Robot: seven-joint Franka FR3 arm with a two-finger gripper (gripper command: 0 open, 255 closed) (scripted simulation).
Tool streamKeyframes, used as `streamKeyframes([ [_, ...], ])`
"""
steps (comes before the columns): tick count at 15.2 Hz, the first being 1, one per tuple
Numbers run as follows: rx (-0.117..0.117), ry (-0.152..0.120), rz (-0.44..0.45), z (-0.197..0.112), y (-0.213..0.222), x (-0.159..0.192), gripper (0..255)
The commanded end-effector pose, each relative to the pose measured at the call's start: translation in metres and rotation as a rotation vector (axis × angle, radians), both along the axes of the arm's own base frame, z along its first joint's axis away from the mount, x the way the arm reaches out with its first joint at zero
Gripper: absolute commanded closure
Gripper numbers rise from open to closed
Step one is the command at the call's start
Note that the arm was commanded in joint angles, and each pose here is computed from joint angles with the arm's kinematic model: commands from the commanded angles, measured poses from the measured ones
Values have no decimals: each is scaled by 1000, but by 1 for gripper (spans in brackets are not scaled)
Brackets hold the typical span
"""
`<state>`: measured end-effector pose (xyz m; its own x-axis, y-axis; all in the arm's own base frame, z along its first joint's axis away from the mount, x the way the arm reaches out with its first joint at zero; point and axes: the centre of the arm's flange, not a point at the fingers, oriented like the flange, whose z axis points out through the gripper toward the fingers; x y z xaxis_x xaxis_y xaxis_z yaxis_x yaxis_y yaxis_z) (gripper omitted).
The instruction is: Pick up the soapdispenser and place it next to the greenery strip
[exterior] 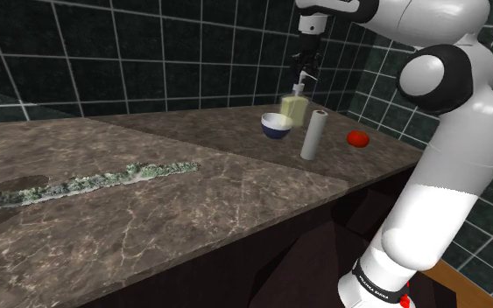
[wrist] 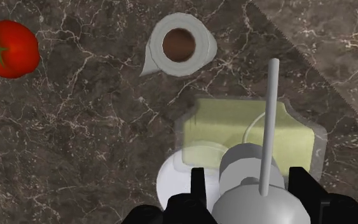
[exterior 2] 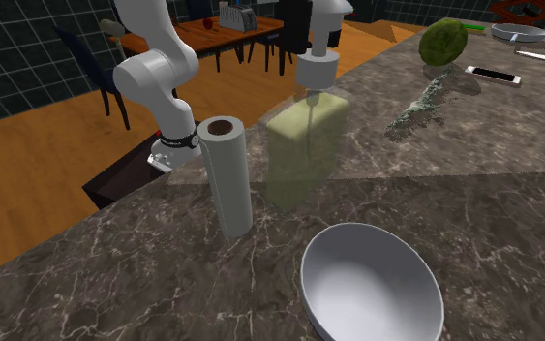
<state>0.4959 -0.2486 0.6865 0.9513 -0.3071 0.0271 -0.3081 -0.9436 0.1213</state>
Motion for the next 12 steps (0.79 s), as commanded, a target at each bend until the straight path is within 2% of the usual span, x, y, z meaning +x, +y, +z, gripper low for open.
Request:
streamKeyframes([
  [1,-1,0,-1,1,26,-4,255],
  [12,-1,0,-1,1,171,-16,255],
])
